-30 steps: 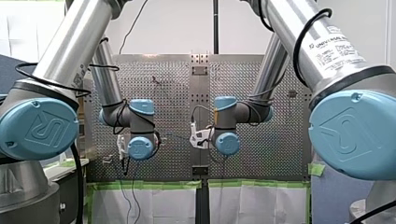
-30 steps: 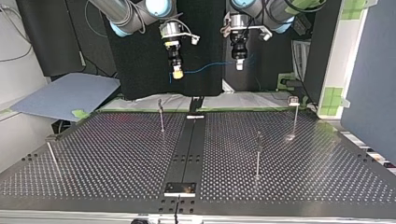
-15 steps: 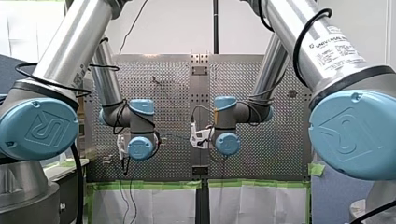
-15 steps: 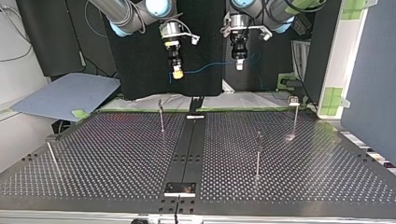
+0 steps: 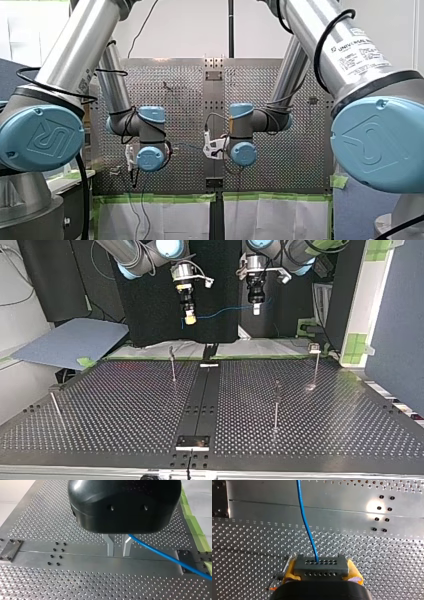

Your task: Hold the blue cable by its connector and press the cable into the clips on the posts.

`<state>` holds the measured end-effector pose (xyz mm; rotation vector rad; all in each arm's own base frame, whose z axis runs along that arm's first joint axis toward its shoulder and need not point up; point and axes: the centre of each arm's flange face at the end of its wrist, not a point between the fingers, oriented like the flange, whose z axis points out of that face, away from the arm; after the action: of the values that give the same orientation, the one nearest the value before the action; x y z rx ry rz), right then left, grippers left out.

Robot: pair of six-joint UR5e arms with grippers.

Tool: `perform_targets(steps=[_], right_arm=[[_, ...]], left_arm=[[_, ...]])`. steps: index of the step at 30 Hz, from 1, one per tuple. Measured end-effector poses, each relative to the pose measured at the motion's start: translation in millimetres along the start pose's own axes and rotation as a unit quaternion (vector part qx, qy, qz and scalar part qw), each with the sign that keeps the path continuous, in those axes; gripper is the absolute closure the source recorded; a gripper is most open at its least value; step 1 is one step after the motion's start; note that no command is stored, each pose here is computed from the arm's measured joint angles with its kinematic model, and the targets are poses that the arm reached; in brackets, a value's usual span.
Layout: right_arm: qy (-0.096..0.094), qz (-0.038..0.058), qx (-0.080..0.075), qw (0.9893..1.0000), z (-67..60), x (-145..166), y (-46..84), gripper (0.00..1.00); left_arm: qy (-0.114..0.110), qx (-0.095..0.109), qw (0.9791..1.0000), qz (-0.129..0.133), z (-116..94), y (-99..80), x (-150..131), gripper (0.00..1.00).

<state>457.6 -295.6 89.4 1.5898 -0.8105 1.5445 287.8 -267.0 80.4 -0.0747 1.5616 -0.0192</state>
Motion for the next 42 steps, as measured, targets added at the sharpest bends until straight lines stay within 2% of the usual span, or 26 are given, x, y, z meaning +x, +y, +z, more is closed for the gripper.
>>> perform_targets(steps=[2,42], right_arm=[[0.000,0.0000,0.000,1.0000,0.0,0.0,0.0,1.00],[0.000,0.0000,0.000,1.0000,0.0,0.0,0.0,1.00]], left_arm=[[0.000,0.000,1.0000,0.000,0.0,0.0,0.0,0.99],[0.000,0.000,1.0000,0.000,0.0,0.0,0.0,0.99]])
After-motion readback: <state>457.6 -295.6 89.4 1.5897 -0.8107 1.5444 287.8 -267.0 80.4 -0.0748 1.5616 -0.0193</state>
